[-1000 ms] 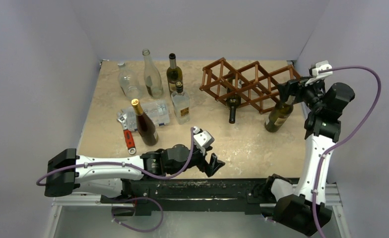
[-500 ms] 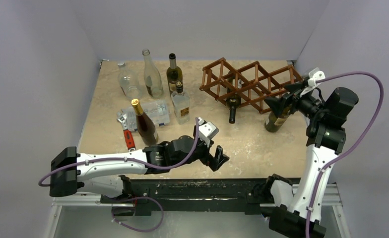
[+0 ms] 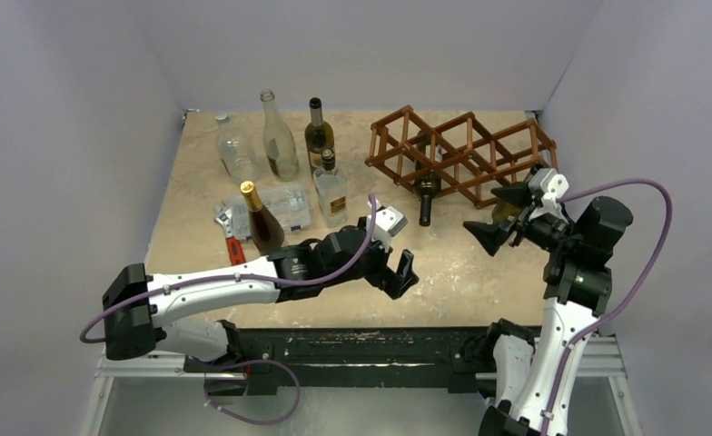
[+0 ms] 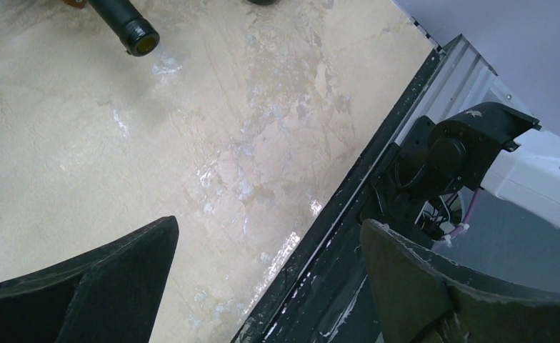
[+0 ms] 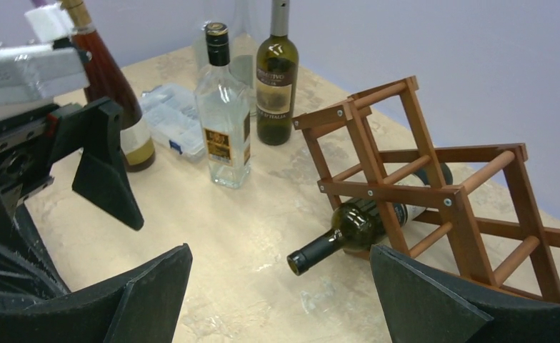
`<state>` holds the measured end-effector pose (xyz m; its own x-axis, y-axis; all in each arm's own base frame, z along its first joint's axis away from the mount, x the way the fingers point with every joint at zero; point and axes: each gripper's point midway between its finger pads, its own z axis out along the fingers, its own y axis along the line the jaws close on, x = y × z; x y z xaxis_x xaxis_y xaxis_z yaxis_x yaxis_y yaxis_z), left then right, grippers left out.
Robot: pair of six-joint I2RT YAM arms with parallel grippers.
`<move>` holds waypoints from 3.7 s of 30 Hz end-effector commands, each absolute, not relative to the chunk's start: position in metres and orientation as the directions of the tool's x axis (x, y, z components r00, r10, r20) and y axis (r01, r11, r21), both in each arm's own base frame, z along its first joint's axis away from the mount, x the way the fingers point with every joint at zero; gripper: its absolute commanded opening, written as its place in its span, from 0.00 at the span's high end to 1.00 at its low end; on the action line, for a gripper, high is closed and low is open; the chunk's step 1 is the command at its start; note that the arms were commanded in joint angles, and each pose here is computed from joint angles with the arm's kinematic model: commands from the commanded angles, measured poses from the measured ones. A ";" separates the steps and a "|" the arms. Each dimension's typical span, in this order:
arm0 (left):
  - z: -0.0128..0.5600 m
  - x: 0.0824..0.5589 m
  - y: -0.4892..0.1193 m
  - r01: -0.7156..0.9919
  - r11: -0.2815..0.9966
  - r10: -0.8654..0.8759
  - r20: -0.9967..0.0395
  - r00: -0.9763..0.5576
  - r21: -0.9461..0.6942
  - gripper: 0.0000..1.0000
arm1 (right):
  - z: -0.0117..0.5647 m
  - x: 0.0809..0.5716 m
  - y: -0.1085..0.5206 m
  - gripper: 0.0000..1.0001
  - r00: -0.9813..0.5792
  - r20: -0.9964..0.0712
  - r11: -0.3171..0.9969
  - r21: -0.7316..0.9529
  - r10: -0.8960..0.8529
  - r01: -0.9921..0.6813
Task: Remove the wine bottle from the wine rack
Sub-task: Pick up the wine bottle from the wine rack.
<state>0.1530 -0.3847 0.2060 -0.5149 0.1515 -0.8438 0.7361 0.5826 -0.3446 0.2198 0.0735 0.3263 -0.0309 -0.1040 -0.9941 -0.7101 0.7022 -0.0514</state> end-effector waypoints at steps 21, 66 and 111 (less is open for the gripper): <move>0.227 0.237 -0.397 0.645 0.718 0.145 -0.851 -0.504 -0.259 0.07 | 0.310 0.211 0.078 0.01 0.041 -0.994 0.713 -0.103 -0.104 -0.693; 0.161 0.371 -0.467 0.466 0.859 0.034 -0.886 -0.463 -0.211 0.13 | 0.303 0.229 0.061 0.01 0.007 -0.996 0.788 -0.077 -0.091 -0.611; 0.101 0.418 -0.491 0.331 0.886 -0.135 -0.863 -0.487 -0.326 0.39 | 0.301 0.231 0.059 0.01 0.001 -0.996 0.795 -0.073 -0.091 -0.602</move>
